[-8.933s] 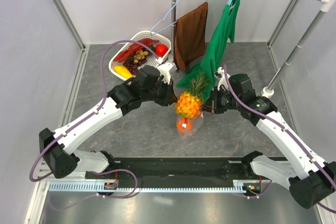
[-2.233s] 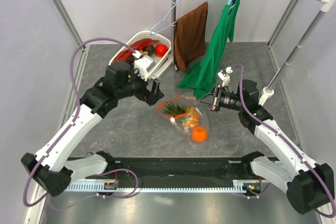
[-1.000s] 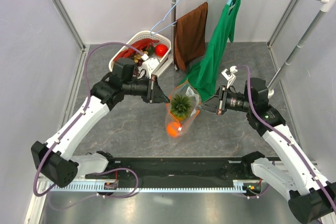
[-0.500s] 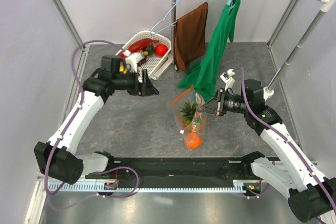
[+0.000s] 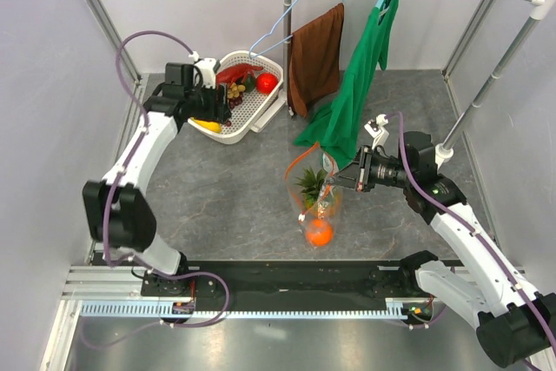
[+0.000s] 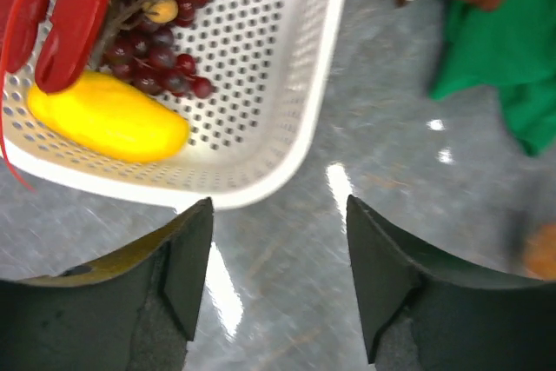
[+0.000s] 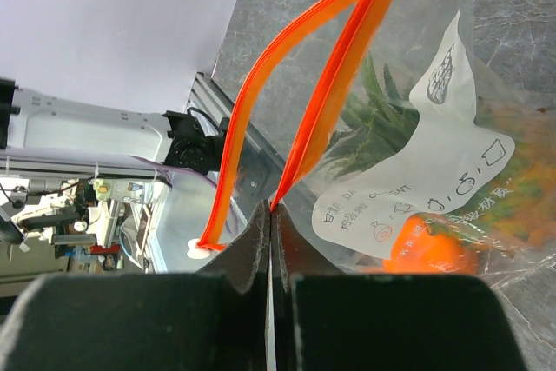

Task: Place the food in the zip-top bag and seal the zipper
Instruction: Pick up the fake fruit from the bin.

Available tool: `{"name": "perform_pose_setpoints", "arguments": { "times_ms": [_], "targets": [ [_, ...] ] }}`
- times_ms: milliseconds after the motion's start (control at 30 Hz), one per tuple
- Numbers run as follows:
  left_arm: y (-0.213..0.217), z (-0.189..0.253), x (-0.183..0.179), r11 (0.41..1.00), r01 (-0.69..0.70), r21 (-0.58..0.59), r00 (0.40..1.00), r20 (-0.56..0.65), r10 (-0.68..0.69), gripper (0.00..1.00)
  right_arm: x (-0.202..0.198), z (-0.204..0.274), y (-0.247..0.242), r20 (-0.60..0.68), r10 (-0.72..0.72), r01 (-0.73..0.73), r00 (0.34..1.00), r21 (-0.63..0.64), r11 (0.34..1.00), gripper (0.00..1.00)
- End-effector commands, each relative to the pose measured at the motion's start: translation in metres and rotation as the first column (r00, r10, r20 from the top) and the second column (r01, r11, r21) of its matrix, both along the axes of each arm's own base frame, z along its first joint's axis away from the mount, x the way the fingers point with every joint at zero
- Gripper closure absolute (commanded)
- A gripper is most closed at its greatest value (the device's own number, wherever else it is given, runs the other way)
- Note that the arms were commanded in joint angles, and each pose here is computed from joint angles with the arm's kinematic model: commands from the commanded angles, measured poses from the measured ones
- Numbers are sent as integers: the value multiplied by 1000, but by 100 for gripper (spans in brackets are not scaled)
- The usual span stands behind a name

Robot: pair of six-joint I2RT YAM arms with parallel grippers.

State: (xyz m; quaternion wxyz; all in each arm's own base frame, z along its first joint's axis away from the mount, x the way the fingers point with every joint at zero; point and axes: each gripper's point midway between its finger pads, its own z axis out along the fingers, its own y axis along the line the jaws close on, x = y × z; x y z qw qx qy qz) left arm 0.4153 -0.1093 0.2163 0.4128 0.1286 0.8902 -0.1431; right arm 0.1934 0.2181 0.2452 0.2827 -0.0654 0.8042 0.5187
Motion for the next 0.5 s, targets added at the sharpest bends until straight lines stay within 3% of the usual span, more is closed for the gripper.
{"name": "perform_pose_setpoints", "arguments": {
  "times_ms": [0,267,433,467],
  "targets": [
    [9,-11,43,991,32,126,997,69,-41,37,5,3,1,35,-7,7,999,3,1000,100],
    [23,-54,89,970,12,244,997,72,-31,32,4,2,0,36,-5,5,999,4,1000,100],
    [36,-56,99,970,-138,199,988,99,120,30,4,0,-1,36,-8,8,999,2,1000,100],
    [33,-53,99,979,-142,148,986,104,128,30,4,0,0,36,-6,6,999,2,1000,100]
  ]
}}
